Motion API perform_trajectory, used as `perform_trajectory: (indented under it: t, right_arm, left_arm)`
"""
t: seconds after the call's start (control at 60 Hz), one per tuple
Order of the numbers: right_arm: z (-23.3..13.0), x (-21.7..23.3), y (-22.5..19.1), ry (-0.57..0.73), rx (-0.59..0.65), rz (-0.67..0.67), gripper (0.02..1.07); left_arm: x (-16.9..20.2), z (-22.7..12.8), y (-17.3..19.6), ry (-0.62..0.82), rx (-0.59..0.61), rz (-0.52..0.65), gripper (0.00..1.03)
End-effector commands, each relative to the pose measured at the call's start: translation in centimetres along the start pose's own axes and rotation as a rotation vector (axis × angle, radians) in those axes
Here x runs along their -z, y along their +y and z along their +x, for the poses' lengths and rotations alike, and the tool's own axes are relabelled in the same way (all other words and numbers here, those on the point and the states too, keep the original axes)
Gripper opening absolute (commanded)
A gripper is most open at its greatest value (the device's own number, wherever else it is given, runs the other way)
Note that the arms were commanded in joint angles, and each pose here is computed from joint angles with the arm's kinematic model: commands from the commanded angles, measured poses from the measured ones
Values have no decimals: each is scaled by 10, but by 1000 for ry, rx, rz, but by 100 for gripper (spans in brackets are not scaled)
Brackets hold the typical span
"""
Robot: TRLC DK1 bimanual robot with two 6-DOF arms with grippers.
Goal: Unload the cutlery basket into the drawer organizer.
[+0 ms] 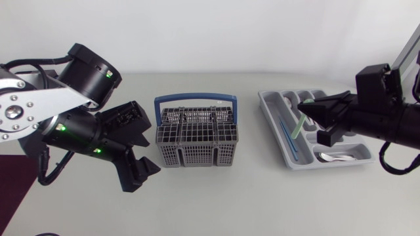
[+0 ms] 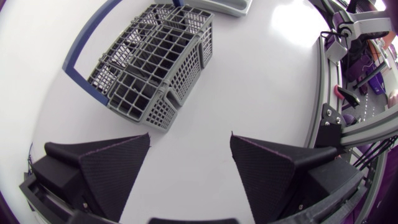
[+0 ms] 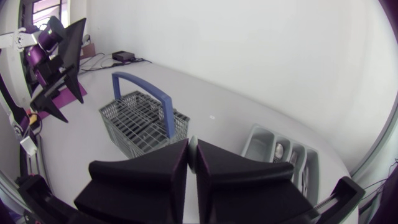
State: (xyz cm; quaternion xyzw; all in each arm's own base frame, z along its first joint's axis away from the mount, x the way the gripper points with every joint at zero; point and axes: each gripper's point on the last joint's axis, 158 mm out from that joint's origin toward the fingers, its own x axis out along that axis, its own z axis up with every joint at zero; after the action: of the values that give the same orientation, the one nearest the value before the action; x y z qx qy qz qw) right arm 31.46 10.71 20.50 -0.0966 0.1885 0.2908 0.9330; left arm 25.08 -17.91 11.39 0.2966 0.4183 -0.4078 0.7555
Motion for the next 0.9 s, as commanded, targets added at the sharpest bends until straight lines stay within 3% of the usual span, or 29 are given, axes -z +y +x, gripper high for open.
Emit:
perform_trajectory:
  t: [0.0, 0.533, 0.883]
  right_arm:
    - [-2, 33, -13, 58, 32, -53, 8]
    - [-14, 124, -119, 245, 311, -221, 8]
    - [-8, 174, -161, 399, 442, -323, 8]
  left_arm:
    - [13, 11, -8, 32, 26, -11, 98]
    - [8, 14, -5, 30, 23, -28, 98]
    - [11, 17, -5, 40, 28, -29, 98]
